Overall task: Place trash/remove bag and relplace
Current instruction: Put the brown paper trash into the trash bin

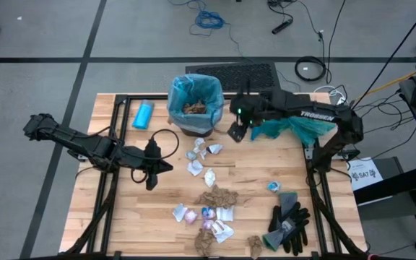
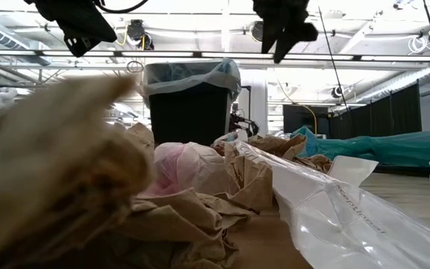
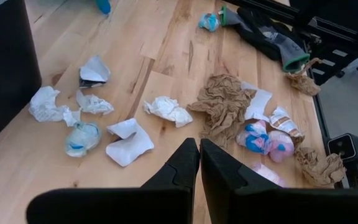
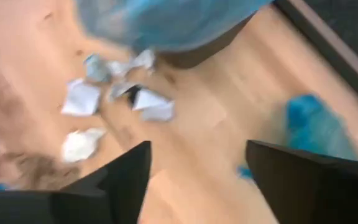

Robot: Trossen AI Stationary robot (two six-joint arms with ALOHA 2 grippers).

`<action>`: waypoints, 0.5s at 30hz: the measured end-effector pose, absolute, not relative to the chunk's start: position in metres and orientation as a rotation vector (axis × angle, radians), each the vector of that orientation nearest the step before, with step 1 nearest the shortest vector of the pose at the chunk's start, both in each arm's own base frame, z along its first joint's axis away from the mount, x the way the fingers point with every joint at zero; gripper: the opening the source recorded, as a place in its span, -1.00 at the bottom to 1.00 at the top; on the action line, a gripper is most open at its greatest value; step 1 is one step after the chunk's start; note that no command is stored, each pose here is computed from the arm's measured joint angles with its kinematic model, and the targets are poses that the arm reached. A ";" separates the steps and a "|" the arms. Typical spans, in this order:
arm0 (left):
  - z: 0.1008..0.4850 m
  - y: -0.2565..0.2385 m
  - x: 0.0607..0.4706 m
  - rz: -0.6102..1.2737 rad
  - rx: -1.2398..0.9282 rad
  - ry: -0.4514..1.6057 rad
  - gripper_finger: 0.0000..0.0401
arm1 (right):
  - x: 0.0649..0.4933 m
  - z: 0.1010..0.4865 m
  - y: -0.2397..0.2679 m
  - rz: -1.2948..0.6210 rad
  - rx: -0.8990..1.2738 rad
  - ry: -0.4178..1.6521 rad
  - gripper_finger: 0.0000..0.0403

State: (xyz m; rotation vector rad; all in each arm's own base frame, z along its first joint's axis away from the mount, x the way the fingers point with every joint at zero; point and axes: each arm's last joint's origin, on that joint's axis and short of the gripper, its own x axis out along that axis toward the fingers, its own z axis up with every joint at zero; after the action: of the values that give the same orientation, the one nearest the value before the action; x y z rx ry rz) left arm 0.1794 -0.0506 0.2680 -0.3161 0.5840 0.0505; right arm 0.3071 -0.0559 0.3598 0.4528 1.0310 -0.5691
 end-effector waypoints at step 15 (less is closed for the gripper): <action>0.268 -0.053 0.179 -0.011 -0.340 0.606 -0.89 | 0.303 0.354 0.074 -0.596 0.722 1.018 -0.24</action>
State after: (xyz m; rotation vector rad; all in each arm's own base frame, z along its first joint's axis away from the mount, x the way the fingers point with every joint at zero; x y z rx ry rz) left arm 0.1792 -0.0526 0.2678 -0.3395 0.6060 -0.0110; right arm 0.3029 0.0738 0.3539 0.7223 1.0177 -0.5963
